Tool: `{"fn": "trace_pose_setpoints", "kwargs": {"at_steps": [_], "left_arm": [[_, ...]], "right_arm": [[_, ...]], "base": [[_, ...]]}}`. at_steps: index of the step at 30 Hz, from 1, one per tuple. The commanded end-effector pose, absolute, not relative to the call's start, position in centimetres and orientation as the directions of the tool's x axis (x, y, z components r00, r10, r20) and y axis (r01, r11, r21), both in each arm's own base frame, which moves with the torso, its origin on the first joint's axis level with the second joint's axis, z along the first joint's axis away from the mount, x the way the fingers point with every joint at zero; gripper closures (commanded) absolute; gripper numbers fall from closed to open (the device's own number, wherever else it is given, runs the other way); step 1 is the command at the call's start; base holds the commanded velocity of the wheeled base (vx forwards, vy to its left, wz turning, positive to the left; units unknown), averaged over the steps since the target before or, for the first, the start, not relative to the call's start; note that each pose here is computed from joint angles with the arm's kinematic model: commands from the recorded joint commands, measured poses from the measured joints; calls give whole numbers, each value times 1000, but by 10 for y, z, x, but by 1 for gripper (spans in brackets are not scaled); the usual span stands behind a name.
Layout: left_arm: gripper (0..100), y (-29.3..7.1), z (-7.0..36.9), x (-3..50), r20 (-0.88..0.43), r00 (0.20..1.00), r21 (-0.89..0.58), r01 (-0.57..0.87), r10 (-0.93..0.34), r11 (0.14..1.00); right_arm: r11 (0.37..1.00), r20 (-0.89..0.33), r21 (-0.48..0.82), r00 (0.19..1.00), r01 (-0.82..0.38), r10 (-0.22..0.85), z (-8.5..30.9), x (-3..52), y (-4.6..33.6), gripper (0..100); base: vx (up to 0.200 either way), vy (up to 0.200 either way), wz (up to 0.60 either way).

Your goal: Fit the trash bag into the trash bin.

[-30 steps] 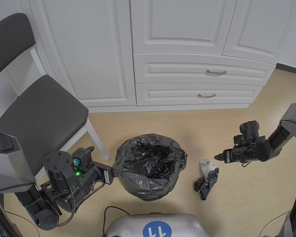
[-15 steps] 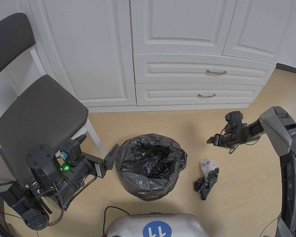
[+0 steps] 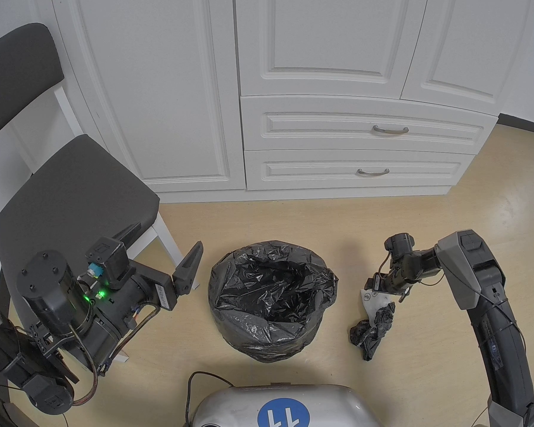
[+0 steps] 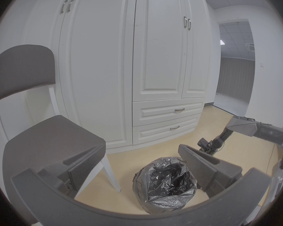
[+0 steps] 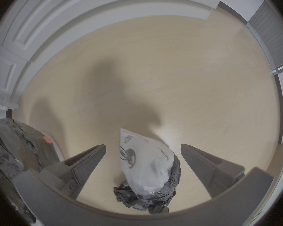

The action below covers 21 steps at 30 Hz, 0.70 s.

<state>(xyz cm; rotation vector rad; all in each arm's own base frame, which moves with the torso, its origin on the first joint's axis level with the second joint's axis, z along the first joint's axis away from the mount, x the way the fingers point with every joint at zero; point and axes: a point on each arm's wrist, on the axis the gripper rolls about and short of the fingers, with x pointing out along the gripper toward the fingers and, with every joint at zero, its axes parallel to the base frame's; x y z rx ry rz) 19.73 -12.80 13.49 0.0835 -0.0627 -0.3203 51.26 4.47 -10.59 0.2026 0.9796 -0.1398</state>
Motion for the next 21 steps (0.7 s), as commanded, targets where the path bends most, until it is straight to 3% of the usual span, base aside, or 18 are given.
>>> {"fn": "trace_pose_setpoints", "kwargs": {"at_steps": [1, 21], "left_arm": [[0, -127, 139, 195, 65, 946, 87, 311, -317, 946], [0, -127, 139, 195, 65, 945, 87, 314, -320, 945]], "right_arm": [[972, -858, 92, 513, 214, -32, -128, 508, 43, 0], [985, -888, 54, 459, 161, -26, -132, 503, 40, 0]], "base": [[0, 0, 0], [0, 0, 0]]}}
